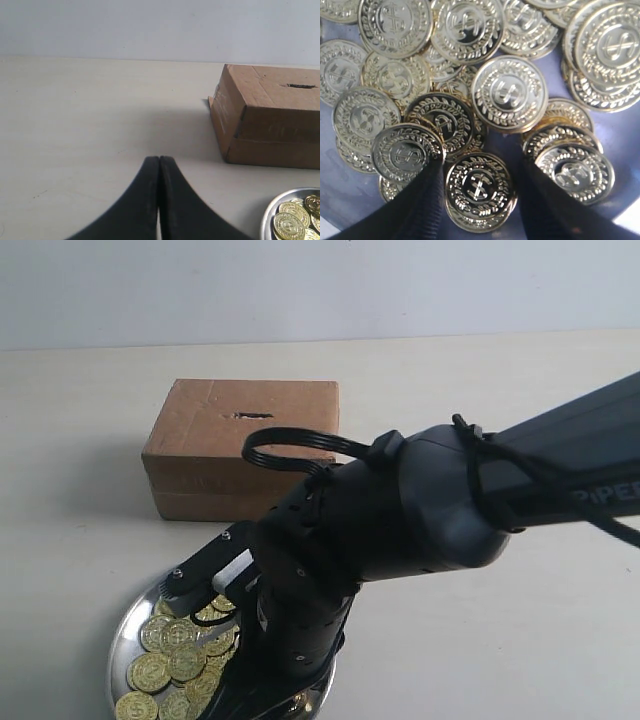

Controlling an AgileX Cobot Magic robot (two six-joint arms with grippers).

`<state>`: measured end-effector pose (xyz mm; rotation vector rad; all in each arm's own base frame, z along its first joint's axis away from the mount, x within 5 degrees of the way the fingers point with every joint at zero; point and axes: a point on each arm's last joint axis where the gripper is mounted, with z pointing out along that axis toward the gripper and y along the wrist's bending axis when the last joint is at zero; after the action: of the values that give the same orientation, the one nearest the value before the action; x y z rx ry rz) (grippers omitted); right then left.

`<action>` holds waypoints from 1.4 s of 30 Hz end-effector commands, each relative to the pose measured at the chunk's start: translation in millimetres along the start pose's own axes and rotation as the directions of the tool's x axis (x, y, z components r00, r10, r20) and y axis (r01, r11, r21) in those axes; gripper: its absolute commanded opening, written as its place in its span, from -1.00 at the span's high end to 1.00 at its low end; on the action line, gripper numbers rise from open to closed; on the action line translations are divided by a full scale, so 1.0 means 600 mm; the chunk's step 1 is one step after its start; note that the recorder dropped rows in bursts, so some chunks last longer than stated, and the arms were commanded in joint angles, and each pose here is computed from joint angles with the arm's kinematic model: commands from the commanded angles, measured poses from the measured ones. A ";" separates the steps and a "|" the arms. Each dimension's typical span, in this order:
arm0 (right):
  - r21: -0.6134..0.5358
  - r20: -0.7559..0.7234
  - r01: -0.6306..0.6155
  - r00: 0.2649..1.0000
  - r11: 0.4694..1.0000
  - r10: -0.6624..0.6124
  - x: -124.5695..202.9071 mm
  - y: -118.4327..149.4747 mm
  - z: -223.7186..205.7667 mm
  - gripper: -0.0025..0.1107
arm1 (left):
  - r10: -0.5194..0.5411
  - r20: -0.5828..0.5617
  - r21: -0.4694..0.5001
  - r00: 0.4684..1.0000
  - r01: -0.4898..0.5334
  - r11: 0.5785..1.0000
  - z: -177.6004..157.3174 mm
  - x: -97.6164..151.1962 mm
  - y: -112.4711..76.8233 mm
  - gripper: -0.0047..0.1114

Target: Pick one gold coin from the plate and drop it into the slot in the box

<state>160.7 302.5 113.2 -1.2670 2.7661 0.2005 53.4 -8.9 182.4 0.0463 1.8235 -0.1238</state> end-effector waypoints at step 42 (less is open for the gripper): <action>-0.008 0.056 0.077 0.996 0.997 -0.076 -0.002 0.004 -0.066 0.48 | -0.012 0.011 -0.001 1.000 0.012 1.000 -0.001 -0.002 0.000 0.92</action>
<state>158.8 299.4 143.6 -1.2840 2.7038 0.2479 53.4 -8.9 182.4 0.0463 1.8235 -0.1238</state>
